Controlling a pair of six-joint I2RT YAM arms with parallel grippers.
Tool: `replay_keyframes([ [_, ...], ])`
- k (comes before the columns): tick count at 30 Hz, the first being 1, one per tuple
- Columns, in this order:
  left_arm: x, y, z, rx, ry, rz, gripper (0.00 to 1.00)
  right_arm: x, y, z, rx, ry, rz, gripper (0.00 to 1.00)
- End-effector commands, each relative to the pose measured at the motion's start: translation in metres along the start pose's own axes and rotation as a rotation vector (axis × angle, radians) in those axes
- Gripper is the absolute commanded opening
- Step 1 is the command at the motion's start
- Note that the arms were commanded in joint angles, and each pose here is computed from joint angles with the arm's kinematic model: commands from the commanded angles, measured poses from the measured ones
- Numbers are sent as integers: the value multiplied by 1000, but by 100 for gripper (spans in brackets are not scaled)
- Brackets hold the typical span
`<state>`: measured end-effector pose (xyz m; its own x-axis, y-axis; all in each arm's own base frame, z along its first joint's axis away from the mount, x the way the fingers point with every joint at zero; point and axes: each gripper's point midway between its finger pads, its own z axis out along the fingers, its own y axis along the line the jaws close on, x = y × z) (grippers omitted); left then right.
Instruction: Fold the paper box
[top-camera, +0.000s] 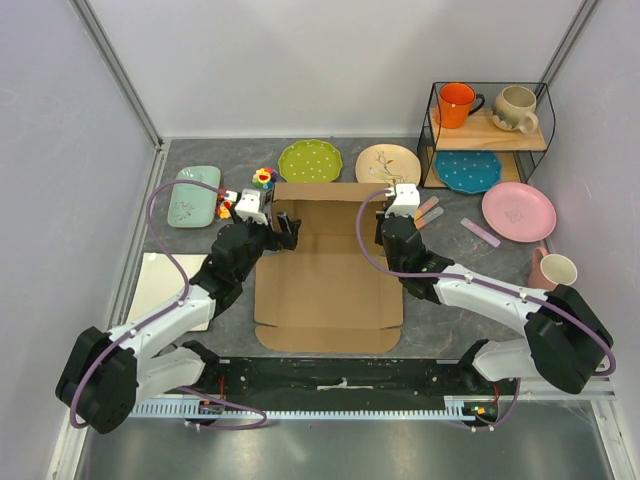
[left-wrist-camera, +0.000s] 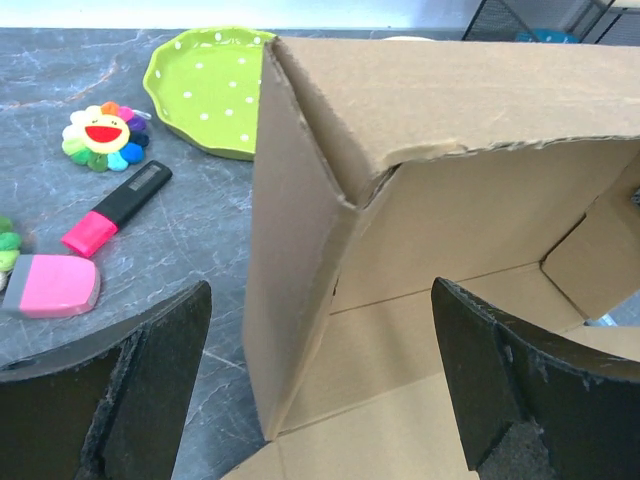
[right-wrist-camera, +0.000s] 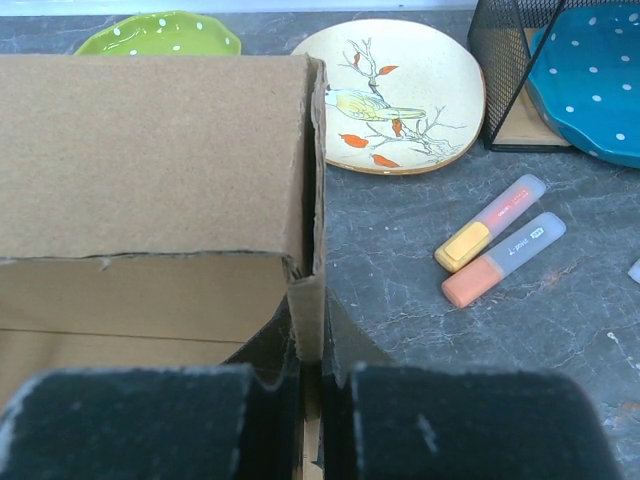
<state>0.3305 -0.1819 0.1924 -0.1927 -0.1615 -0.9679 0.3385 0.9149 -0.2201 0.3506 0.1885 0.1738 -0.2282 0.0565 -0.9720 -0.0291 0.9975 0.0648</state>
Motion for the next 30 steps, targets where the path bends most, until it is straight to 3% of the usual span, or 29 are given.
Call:
replay_keyframes([
  [1,-4,5,-5,10,22,40,96,-29,6,3,0,-66,74,0],
  [8,-9,10,-4,1,3,13,91,-26,7,2,-12,-61,80,0],
  [15,-34,4,14,13,-47,2,79,-26,7,3,-14,-64,77,0],
  [20,-27,5,33,-6,0,29,70,-25,8,3,-18,-61,79,0],
  [23,-12,12,40,-31,29,36,62,-27,10,2,-27,-62,84,0],
  [30,5,26,45,-97,44,48,19,-35,10,0,-30,-75,88,0],
])
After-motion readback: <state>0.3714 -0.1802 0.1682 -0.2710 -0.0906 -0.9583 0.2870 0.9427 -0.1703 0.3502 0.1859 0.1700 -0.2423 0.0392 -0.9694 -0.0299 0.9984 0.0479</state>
